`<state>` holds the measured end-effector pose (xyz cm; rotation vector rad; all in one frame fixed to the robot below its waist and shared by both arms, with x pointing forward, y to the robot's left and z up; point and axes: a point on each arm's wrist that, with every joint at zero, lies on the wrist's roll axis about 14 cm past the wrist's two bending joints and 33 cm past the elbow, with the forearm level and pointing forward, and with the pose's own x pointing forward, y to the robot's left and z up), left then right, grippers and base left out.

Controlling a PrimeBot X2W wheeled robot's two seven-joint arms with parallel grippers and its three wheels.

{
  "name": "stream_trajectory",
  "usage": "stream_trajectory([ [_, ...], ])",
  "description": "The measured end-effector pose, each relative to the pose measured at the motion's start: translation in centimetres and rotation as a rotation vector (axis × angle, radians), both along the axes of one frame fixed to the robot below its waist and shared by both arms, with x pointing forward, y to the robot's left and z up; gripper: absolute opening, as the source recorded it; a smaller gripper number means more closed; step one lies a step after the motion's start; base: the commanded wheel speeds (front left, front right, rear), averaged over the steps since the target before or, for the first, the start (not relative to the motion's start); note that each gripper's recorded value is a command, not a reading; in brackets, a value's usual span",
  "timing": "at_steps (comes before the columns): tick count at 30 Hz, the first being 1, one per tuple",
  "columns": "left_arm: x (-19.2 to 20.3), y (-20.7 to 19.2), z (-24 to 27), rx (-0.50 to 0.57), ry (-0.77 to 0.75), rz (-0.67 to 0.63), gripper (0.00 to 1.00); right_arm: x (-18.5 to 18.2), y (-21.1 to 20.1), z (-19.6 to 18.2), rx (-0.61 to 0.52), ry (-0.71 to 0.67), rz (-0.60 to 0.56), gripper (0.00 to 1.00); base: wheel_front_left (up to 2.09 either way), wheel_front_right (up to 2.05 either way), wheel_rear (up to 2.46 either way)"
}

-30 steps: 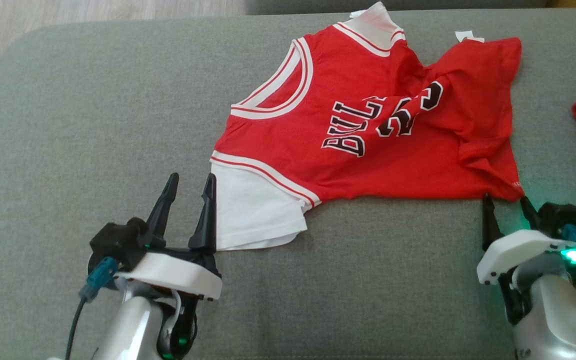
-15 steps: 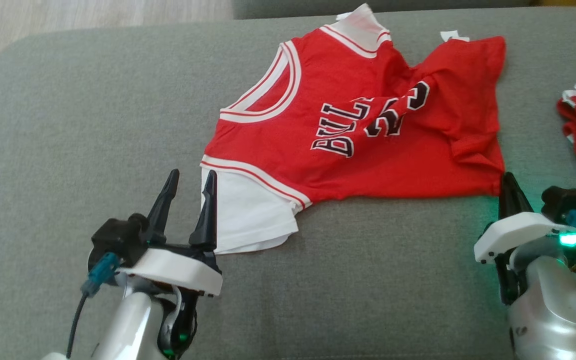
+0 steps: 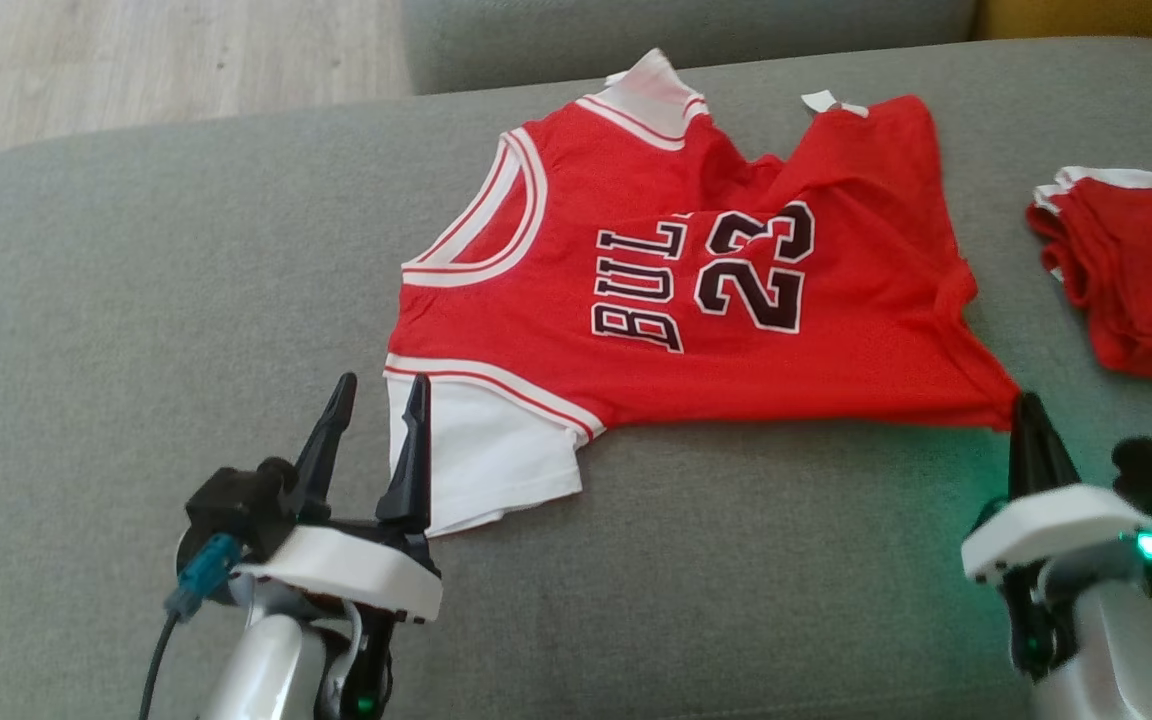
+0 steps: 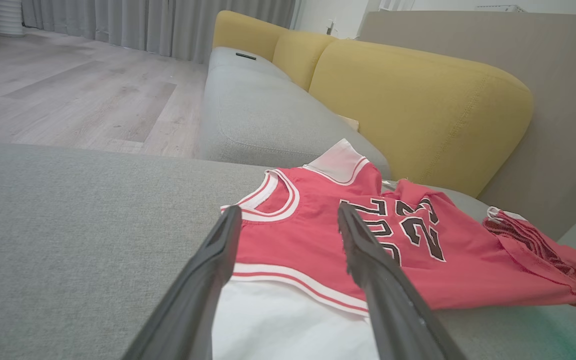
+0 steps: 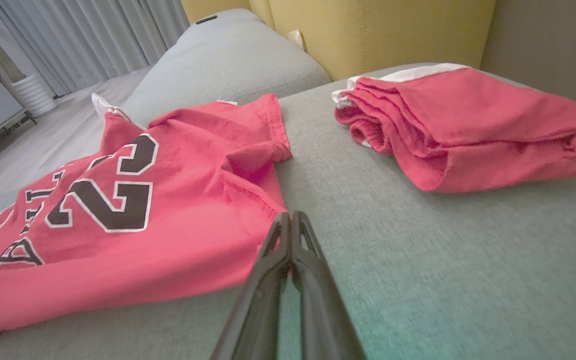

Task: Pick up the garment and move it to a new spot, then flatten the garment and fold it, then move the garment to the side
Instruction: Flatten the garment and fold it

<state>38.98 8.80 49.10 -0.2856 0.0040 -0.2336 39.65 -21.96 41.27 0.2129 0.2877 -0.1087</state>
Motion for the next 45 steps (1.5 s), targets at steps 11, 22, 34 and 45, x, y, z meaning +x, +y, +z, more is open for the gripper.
stream_trajectory([
  [11, -0.2, -0.7, -0.8, 0.009, 0.024, -0.022, 1.0, -0.9, -0.1, 1.3, 0.019, -0.01, 0.004, 0.0, 0.0, 0.0, 0.0],
  [22, -2.5, 0.2, -8.5, 0.153, 0.257, 0.002, 1.0, -1.6, -0.1, 1.2, 0.016, 0.008, 0.011, 0.0, 0.0, 0.0, 0.0],
  [34, -2.7, -0.2, -12.1, 0.229, 0.411, -0.035, 1.0, -1.3, 0.0, 1.1, 0.019, 0.014, 0.013, 0.0, 0.0, 0.0, 0.0],
  [45, -2.3, -1.2, -12.1, 0.204, 0.433, -0.096, 0.0, -1.2, 0.0, 1.1, 0.01, 0.016, 0.017, 0.0, 0.0, 0.0, 0.0],
])
